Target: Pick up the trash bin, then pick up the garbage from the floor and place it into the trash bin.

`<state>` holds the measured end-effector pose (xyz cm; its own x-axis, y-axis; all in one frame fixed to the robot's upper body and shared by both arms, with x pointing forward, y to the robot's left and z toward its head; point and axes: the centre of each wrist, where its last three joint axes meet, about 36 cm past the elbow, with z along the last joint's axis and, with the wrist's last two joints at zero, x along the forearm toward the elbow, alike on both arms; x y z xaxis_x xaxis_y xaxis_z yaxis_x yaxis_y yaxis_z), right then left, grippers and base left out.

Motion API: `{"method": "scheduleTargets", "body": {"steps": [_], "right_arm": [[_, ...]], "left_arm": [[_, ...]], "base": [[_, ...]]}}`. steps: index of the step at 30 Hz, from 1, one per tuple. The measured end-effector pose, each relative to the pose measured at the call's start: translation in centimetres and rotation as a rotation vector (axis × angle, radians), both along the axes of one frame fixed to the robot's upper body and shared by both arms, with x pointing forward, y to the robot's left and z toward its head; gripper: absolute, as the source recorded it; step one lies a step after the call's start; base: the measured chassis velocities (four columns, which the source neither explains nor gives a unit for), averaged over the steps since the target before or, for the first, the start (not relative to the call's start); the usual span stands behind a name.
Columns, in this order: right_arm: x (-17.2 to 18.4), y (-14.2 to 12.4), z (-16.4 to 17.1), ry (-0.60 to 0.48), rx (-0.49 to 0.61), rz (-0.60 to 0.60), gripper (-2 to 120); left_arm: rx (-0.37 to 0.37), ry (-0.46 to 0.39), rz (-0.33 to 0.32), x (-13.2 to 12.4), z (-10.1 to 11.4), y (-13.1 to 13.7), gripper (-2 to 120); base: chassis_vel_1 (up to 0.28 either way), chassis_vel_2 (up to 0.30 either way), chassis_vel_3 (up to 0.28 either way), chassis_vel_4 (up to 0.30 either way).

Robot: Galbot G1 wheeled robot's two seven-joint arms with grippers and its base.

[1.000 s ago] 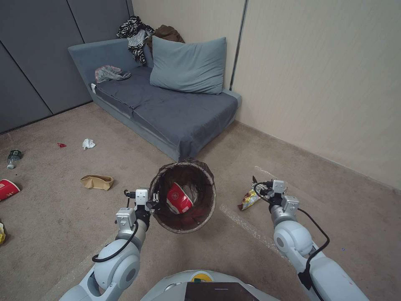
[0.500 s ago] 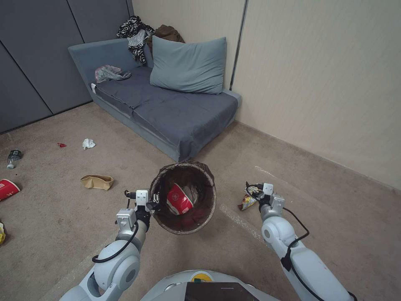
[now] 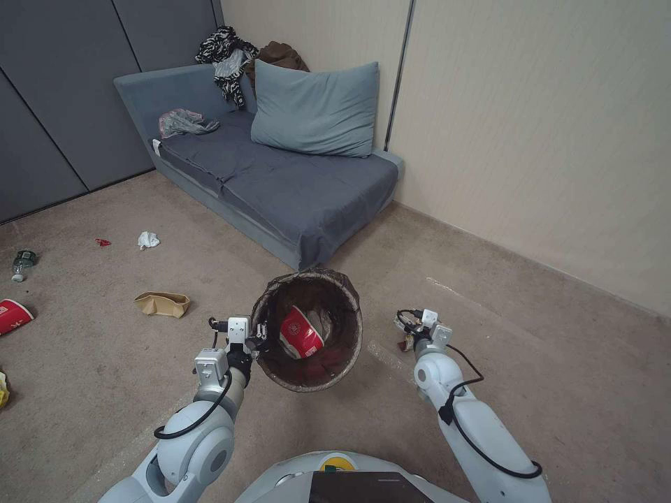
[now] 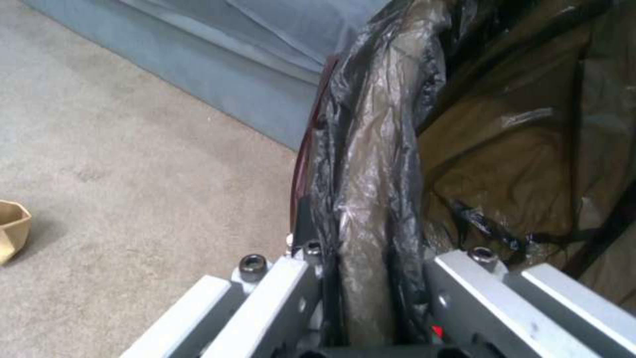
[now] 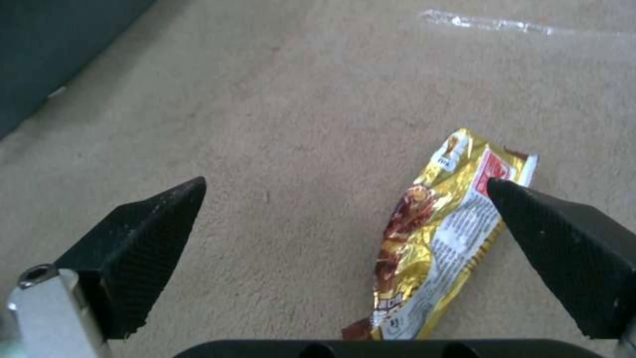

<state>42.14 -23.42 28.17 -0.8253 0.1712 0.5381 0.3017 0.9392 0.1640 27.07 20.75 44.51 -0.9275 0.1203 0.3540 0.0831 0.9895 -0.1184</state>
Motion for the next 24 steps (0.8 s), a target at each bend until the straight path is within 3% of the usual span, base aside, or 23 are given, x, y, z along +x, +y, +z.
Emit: {"method": "scheduleTargets", "body": {"steps": [24], "right_arm": [[2.8, -0.8, -2.1, 0.133, -0.043, -0.104, 98]], "left_arm": [[-0.009, -0.006, -0.008, 0.4, -0.1, 0.0, 2]], "base": [[0.000, 0.000, 0.000, 0.000]]}}
